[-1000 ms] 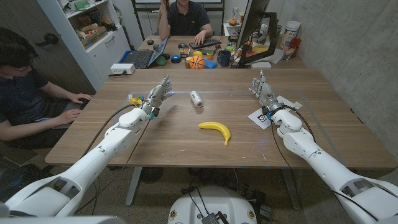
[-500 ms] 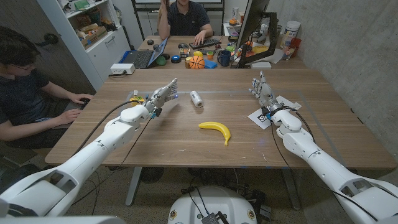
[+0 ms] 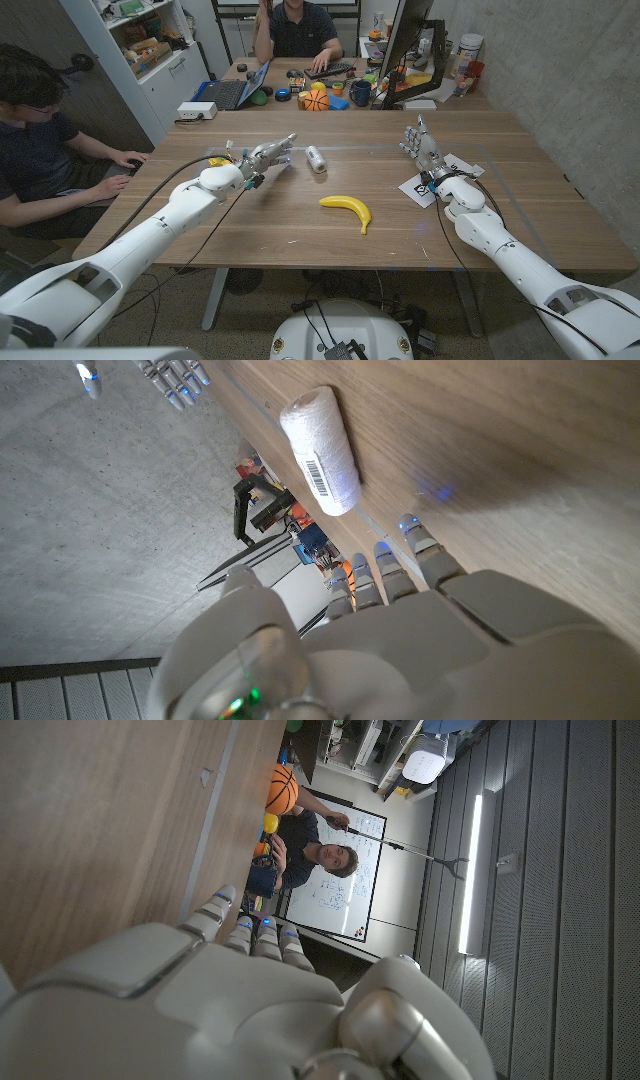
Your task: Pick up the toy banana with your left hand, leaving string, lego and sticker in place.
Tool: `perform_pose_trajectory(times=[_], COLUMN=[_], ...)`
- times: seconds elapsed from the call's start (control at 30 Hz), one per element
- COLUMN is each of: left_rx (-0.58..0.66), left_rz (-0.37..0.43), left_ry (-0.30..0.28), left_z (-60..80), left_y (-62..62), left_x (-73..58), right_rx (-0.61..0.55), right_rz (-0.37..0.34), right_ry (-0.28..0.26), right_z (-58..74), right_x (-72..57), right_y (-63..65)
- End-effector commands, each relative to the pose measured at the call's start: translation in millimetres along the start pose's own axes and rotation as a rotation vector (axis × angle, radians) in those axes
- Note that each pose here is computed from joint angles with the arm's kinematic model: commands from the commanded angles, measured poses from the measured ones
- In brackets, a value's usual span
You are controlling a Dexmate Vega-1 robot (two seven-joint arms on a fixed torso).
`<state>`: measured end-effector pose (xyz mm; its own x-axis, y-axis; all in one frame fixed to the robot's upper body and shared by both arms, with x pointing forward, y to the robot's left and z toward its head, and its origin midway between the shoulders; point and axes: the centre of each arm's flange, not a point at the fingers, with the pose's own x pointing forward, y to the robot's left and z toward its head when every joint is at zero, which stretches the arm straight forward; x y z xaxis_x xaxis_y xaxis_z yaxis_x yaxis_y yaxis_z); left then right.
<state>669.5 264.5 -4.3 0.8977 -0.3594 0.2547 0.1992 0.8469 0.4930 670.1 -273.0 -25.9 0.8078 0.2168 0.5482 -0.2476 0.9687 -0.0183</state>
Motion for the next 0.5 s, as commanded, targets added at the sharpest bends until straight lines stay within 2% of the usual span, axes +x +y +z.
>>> perform_pose_trajectory(times=[0.03, 0.2, 0.37, 0.5], left_rx=[-0.003, 0.032, 0.093, 0.124], left_rz=[0.014, 0.039, 0.014, -0.022], left_ry=[-0.074, -0.119, -0.159, -0.170], left_z=[-0.6, 9.5, 31.0, 43.5], left_y=[-7.8, -8.4, -11.2, -15.1], left_x=[1.9, -2.1, -7.1, -8.0], right_rx=[0.003, 0.001, 0.000, 0.005], right_rz=[0.001, -0.001, -0.003, -0.005], right_ry=[0.011, 0.018, 0.026, 0.031], right_z=[-3.6, -4.0, -6.0, -7.8], right_x=[-0.6, -0.4, 1.4, 2.4], right_y=[-1.3, -2.0, -3.3, -4.0])
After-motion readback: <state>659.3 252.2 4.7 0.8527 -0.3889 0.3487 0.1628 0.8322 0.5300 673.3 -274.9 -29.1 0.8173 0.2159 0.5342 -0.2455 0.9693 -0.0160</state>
